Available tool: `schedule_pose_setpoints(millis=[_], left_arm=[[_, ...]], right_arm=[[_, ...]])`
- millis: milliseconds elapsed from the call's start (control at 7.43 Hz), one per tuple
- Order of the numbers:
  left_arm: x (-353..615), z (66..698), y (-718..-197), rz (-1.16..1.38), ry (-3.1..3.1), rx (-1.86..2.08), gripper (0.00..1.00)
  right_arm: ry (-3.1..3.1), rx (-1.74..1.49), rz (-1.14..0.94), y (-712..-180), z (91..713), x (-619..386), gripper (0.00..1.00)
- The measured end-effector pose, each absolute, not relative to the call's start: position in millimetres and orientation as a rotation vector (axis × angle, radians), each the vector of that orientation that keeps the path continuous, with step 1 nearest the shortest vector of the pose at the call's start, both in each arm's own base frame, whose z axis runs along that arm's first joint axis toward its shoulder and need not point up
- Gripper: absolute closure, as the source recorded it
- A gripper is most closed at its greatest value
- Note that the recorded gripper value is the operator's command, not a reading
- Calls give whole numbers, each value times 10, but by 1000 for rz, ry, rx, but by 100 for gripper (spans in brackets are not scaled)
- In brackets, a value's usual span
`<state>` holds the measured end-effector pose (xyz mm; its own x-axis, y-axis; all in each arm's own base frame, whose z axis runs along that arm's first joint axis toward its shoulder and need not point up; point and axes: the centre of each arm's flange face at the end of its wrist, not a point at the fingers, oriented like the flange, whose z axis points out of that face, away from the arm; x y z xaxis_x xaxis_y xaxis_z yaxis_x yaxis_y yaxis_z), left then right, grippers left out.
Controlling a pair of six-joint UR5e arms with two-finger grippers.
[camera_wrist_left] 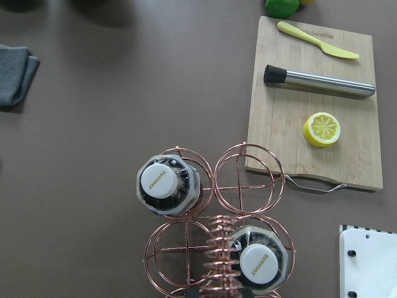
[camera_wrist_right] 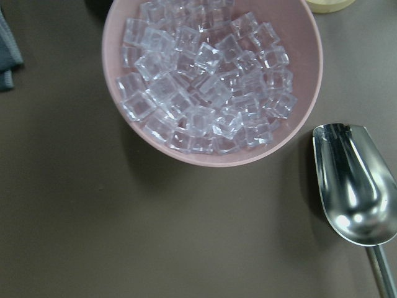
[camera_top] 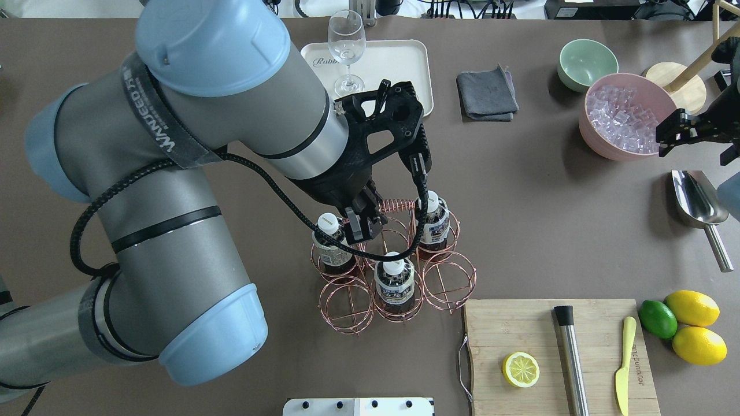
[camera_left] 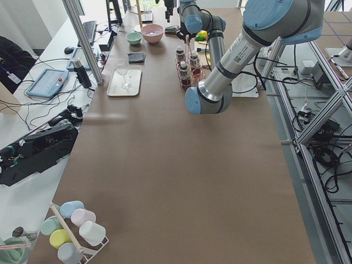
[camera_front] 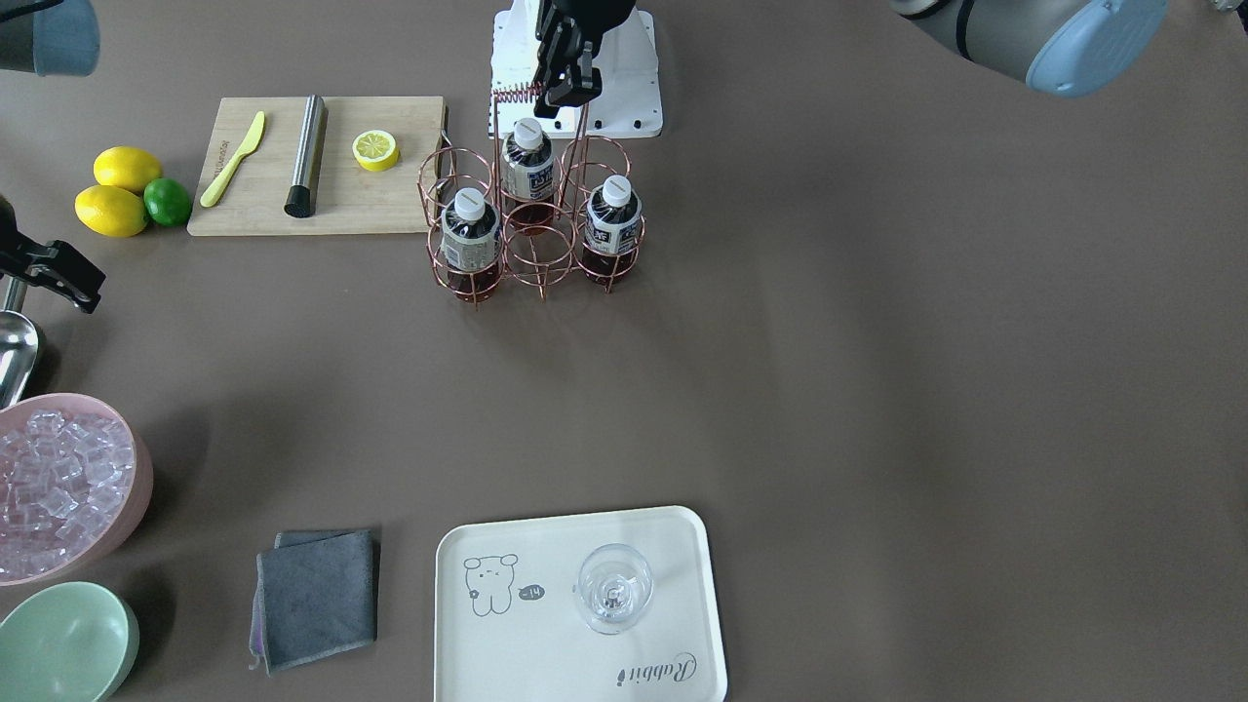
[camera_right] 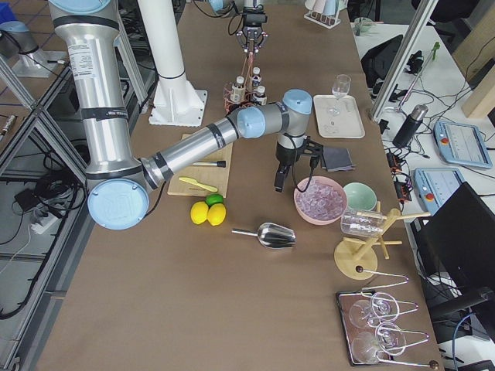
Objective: Take tea from basket to plate
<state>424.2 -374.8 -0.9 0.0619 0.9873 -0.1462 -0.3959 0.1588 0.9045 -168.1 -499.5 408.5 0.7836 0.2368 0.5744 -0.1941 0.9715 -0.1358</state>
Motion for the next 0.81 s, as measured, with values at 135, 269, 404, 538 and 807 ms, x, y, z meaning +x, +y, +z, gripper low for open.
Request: schedule_pose_setpoints(millis=[135, 269, 404, 538, 807], left_arm=[[4243, -5, -3750, 1240, 953, 809, 100], [4245, 3, -3753, 1240, 953, 808, 100], [4246, 6, -3754, 1240, 952, 807, 100], [4249, 10, -3756, 1240, 952, 806, 100], [4247, 11, -3761, 1240, 951, 807, 100]], right_arm=[[-668, -76, 286, -4962, 3803, -1832, 0], [-723, -99, 369, -4910, 3434, -2029, 0], [-765, -131, 425, -4858, 3123, -2278, 0], [-794, -147, 410, -4772, 2913, -2580, 0], [-925, -163, 318, -4595, 2586, -2955, 0]])
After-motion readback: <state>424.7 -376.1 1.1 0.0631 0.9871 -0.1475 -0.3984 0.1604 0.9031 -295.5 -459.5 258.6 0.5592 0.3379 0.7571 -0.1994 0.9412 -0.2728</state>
